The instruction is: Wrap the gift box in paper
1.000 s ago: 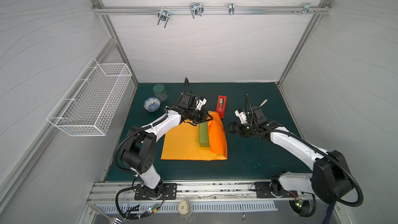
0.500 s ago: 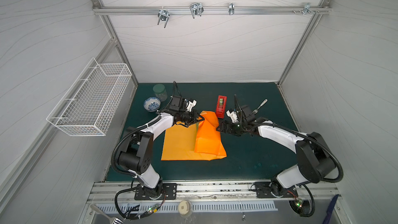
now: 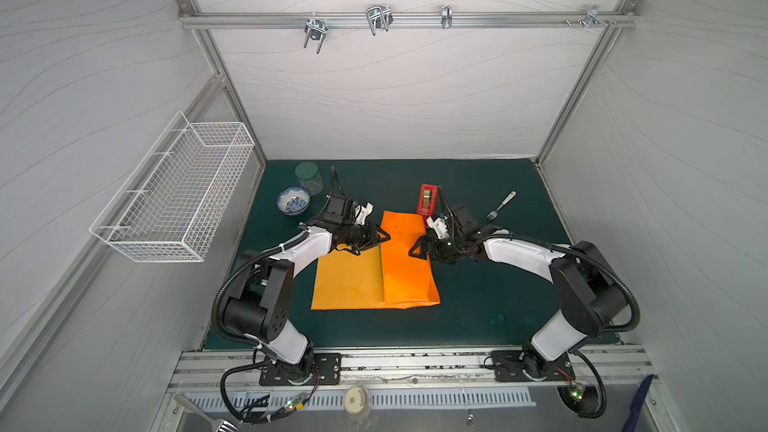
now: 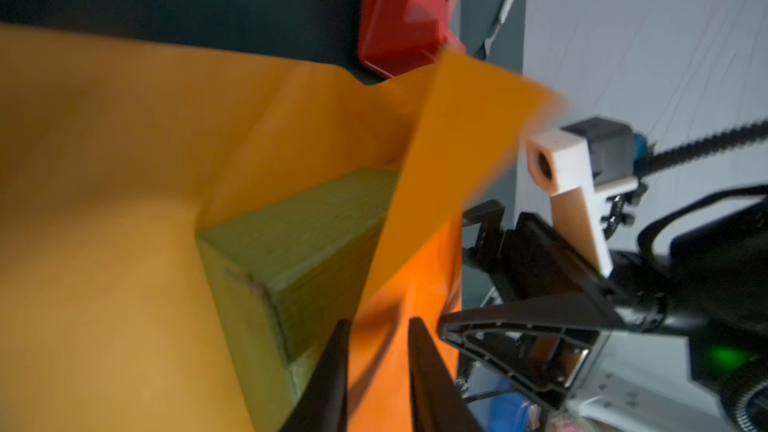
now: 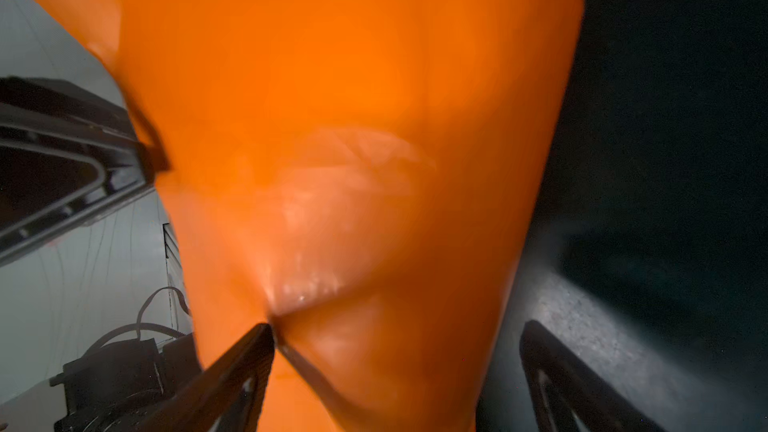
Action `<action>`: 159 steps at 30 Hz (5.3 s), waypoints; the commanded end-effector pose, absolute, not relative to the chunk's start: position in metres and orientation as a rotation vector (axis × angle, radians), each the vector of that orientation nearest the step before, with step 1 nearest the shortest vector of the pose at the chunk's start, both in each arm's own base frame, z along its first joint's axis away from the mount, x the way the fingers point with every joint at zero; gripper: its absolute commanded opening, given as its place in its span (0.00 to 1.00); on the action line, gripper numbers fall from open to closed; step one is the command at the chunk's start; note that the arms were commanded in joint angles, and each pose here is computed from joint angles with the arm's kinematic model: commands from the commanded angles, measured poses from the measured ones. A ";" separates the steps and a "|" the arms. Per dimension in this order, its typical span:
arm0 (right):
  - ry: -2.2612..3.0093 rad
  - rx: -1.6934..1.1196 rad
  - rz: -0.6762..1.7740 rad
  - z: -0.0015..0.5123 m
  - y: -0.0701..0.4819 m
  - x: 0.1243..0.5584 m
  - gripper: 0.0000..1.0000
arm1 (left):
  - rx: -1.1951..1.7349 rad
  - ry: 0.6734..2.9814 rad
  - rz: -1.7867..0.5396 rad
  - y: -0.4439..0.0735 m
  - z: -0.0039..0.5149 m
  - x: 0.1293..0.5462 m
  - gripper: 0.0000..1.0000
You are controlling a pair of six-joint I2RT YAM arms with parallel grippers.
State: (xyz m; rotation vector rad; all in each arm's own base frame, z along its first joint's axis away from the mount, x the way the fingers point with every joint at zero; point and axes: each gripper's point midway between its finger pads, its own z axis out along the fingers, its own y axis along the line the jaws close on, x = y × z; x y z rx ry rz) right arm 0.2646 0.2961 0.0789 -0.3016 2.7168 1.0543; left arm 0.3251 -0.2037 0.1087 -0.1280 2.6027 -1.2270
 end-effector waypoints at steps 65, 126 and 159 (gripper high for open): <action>2.706 -0.224 1.154 0.073 0.264 0.254 0.85 | -0.104 2.825 -1.103 -0.225 0.024 0.258 0.28; 2.861 -0.331 1.005 0.031 0.251 0.261 0.72 | -0.192 2.712 -1.222 -0.250 0.061 0.287 0.70; 2.739 -0.271 0.976 0.096 0.236 0.274 0.89 | -0.269 2.871 -1.054 -0.227 -0.006 0.239 0.30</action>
